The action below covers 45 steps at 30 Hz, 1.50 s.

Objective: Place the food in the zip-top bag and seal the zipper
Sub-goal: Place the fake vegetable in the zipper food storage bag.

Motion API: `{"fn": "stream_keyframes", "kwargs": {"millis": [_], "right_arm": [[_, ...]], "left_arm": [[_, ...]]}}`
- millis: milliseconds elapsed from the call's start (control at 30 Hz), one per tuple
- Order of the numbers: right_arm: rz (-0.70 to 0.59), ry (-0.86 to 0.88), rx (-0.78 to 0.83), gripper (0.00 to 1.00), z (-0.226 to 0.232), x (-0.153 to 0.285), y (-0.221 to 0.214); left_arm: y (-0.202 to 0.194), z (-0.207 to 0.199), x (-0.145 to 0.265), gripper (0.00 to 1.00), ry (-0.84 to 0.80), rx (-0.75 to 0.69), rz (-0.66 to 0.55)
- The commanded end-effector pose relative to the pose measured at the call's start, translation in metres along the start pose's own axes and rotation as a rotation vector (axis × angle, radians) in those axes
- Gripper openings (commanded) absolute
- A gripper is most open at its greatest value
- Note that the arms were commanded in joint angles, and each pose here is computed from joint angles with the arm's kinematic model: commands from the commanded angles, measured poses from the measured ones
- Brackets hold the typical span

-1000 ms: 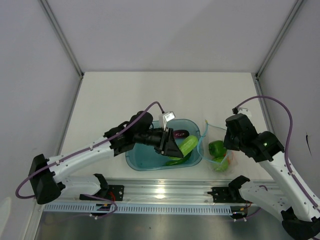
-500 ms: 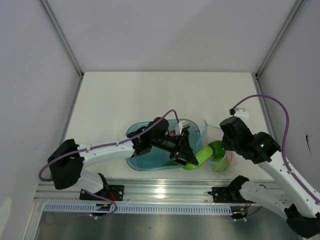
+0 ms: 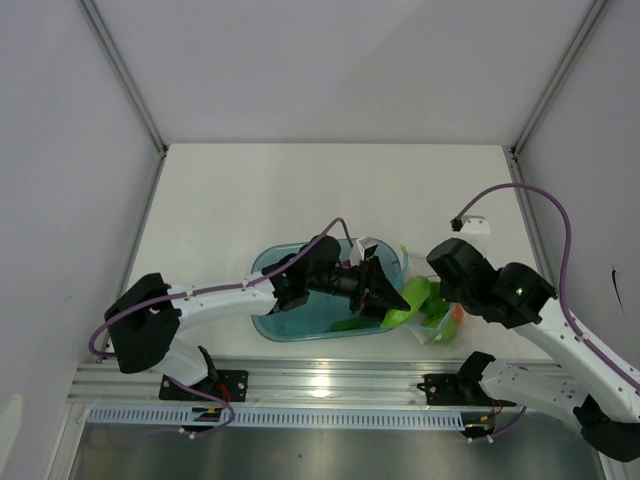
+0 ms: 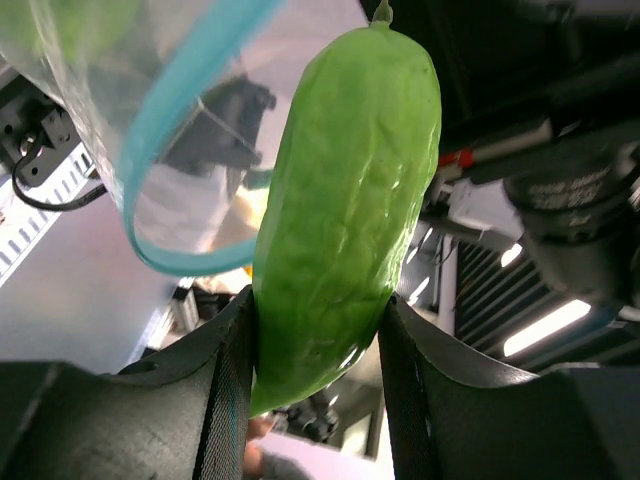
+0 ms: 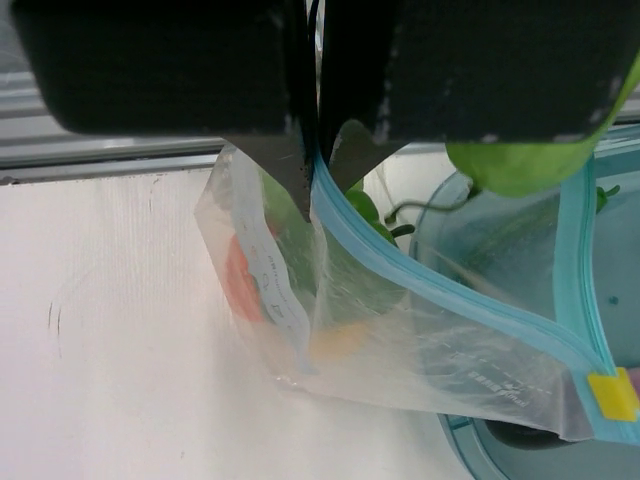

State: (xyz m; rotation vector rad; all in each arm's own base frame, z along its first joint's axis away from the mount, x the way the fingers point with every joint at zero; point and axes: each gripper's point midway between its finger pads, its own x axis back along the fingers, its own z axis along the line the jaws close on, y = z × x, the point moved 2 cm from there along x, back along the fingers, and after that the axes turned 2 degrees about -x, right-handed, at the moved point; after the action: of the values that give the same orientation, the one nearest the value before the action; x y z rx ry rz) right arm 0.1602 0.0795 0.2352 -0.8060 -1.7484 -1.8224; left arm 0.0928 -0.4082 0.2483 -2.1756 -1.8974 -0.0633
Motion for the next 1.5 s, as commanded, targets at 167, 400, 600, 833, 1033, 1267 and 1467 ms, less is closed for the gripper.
{"fn": "stream_keyframes", "kwargs": {"millis": [167,400,600,833,1033,1267,1467], "right_arm": [[-0.056,-0.015,-0.049,0.00,-0.004,0.007,0.009],[-0.047,-0.002,-0.041,0.00,0.003,0.007,0.011],[-0.050,0.010,-0.046,0.00,0.006,0.008,0.014],[-0.060,0.024,-0.053,0.00,0.006,0.012,0.017],[-0.061,0.024,-0.058,0.00,0.004,0.014,0.017],[-0.081,0.021,-0.088,0.00,-0.004,0.022,0.021],[-0.073,0.003,-0.138,0.00,-0.010,0.025,0.019]], "left_arm": [[0.020,-0.037,-0.005,0.10,-0.013,0.064,-0.130],[0.033,-0.034,-0.011,0.29,0.022,0.120,-0.211],[0.034,-0.031,-0.027,0.41,0.046,0.148,-0.173],[0.032,-0.025,-0.033,0.97,0.061,0.128,-0.149],[0.024,-0.037,-0.029,0.99,0.033,0.022,-0.115],[0.008,-0.027,-0.014,1.00,0.005,-0.129,-0.081],[-0.006,-0.038,0.015,0.99,-0.019,-0.378,-0.123]]}}
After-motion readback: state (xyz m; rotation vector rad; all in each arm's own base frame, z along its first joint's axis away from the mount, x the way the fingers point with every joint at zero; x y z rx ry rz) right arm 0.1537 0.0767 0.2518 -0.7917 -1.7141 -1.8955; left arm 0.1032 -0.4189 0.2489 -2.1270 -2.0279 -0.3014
